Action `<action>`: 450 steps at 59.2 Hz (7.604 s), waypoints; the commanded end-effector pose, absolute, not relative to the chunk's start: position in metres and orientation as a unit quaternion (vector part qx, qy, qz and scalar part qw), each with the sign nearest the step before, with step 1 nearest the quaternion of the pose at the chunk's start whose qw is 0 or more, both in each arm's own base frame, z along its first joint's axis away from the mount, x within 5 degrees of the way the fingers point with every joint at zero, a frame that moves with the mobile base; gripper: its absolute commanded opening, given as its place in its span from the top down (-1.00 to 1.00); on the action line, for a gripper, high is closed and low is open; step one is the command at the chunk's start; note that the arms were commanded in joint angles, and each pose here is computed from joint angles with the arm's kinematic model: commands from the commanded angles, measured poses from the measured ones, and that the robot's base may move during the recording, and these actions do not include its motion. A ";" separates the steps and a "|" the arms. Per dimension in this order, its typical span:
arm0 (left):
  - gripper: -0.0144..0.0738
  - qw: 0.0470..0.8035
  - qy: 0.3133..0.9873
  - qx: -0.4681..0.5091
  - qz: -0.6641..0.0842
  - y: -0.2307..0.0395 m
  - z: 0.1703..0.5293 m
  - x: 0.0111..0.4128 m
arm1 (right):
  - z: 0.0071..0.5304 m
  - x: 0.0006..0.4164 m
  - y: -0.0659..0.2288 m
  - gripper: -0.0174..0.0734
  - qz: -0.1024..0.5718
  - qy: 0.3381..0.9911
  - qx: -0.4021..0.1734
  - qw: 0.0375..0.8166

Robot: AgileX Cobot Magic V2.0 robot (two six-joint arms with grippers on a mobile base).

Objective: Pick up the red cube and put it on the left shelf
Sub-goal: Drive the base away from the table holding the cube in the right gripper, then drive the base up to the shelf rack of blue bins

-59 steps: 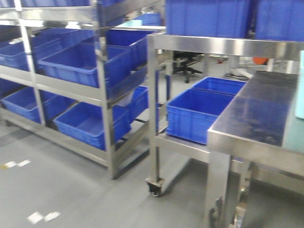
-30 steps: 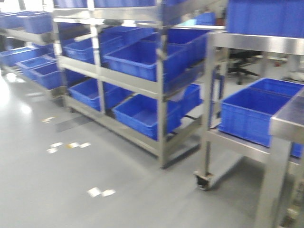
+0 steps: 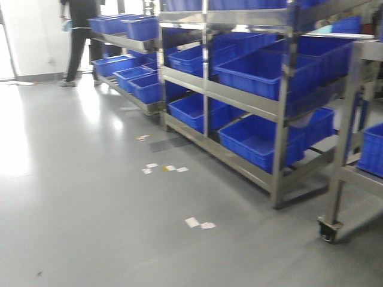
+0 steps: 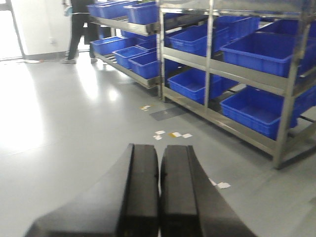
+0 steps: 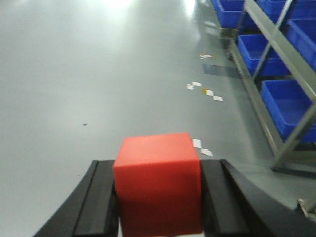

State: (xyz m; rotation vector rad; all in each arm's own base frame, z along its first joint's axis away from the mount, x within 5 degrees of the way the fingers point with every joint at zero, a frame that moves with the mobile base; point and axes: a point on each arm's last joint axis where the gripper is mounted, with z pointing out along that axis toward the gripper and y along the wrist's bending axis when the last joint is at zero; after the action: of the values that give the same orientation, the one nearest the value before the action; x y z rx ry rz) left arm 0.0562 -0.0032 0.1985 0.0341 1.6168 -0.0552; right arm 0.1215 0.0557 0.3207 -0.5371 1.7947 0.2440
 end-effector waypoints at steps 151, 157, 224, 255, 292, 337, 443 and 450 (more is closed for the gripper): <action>0.44 0.719 0.695 0.016 -0.030 -0.004 0.200 0.056 | 0.333 0.124 0.055 0.49 0.106 0.754 -0.219 0.611; 0.44 0.719 0.695 0.016 -0.030 -0.004 0.200 0.056 | 0.333 0.124 0.055 0.49 0.106 0.754 -0.219 0.611; 0.44 0.719 0.695 0.016 -0.030 -0.004 0.200 0.056 | 0.333 0.123 0.055 0.49 0.106 0.754 -0.220 0.610; 0.44 0.719 0.695 0.016 -0.030 -0.004 0.200 0.056 | 0.333 0.123 0.055 0.49 0.106 0.754 -0.220 0.610; 0.44 0.719 0.695 0.016 -0.030 -0.004 0.200 0.056 | 0.333 0.123 0.055 0.49 0.106 0.754 -0.220 0.610; 0.44 0.719 0.695 0.016 -0.030 -0.004 0.200 0.056 | 0.333 0.123 0.055 0.49 0.106 0.754 -0.220 0.610; 0.44 0.719 0.695 0.016 -0.030 -0.004 0.200 0.056 | 0.333 0.123 0.055 0.49 0.106 0.754 -0.220 0.610; 0.44 0.719 0.695 0.016 -0.030 -0.004 0.200 0.056 | 0.333 0.123 0.055 0.49 0.106 0.754 -0.220 0.610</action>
State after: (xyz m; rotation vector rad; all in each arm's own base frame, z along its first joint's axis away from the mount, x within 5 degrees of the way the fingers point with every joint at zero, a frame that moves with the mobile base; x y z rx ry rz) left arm 0.0562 -0.0032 0.1985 0.0340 1.6164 -0.0552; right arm 0.1207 0.0566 0.3169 -0.5582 1.8332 0.2518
